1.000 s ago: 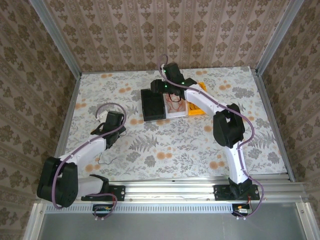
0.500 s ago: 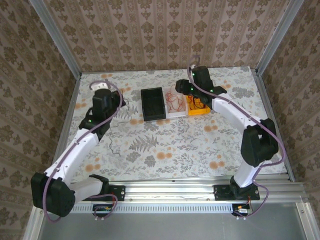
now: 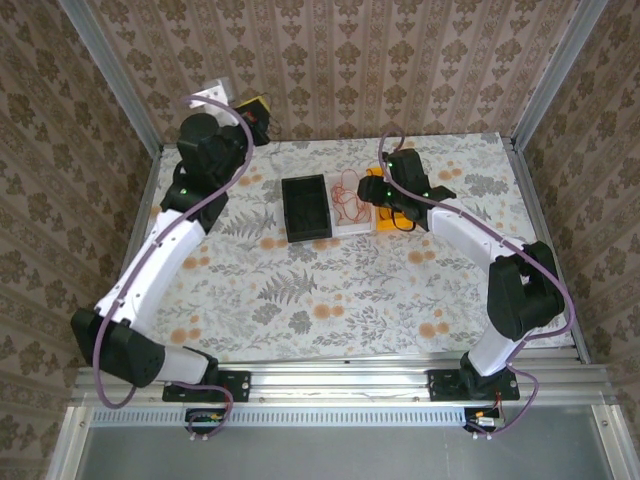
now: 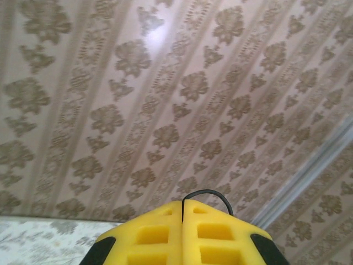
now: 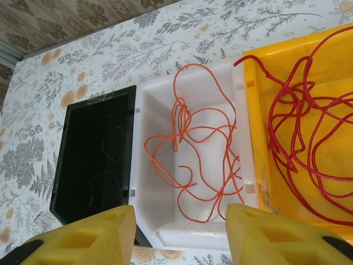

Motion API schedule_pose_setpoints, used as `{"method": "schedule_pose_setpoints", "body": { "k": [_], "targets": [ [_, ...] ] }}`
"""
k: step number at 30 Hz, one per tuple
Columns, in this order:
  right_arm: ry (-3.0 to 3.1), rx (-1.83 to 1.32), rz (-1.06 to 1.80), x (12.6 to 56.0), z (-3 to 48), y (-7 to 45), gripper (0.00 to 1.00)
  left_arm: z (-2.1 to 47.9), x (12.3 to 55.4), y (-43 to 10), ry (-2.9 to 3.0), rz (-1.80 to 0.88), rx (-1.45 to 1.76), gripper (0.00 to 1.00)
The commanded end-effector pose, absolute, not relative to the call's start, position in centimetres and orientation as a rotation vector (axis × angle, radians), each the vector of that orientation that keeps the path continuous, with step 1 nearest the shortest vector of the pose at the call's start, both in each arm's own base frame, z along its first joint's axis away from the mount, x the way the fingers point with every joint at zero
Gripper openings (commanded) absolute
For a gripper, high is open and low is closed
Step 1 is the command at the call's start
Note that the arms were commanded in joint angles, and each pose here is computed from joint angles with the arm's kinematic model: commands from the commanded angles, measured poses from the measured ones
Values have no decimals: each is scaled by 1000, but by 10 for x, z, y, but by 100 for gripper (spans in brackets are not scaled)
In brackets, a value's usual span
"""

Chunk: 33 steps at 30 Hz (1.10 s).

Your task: Untangle the cables

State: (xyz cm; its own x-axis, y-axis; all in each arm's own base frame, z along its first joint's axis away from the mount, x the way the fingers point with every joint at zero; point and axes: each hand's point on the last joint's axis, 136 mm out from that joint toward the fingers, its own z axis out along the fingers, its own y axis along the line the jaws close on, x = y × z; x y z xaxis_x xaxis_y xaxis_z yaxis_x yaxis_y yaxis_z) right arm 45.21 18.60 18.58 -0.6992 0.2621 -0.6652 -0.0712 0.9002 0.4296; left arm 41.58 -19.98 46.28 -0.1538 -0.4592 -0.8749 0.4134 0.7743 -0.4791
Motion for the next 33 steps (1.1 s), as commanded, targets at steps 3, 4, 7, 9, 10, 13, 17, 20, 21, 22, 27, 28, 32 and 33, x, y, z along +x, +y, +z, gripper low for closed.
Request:
{"method": "schedule_pose_setpoints", "body": {
  "k": [3,4,7,9,10,13,17,20,21,22,27,28,32,33],
  "targets": [
    [2209,149,534,453,211,176,47,471,428,-213,1509,-755,24,0],
    [2211,149,529,452,210,174,47,459,428,-224,1534,-759,23,0],
    [2227,150,521,449,205,170,47,415,445,-215,1604,-685,-77,0],
    [2238,148,520,446,201,169,47,383,456,-208,1660,-633,-154,0],
    [2242,150,518,446,200,168,47,366,461,-206,1690,-605,-173,0],
    [2253,155,515,443,196,166,47,317,474,-210,1801,-560,-198,0],
    [2255,158,513,442,195,166,47,262,484,-220,1942,-542,-211,0],
    [2256,163,507,441,194,163,47,227,481,-214,2039,-493,-288,0],
    [2255,163,507,440,194,163,47,218,478,-213,2059,-485,-296,0],
    [2257,167,505,440,193,162,47,211,476,-214,2080,-484,-293,0],
    [2267,173,512,439,187,162,47,206,470,-225,2133,-524,-237,65],
    [2269,175,514,439,187,163,47,210,468,-224,2129,-520,-222,73],
    [2265,173,516,440,189,163,47,215,456,-204,2137,-494,-258,82],
    [2263,173,516,440,190,163,47,213,451,-198,2144,-504,-280,82]
  ]
}}
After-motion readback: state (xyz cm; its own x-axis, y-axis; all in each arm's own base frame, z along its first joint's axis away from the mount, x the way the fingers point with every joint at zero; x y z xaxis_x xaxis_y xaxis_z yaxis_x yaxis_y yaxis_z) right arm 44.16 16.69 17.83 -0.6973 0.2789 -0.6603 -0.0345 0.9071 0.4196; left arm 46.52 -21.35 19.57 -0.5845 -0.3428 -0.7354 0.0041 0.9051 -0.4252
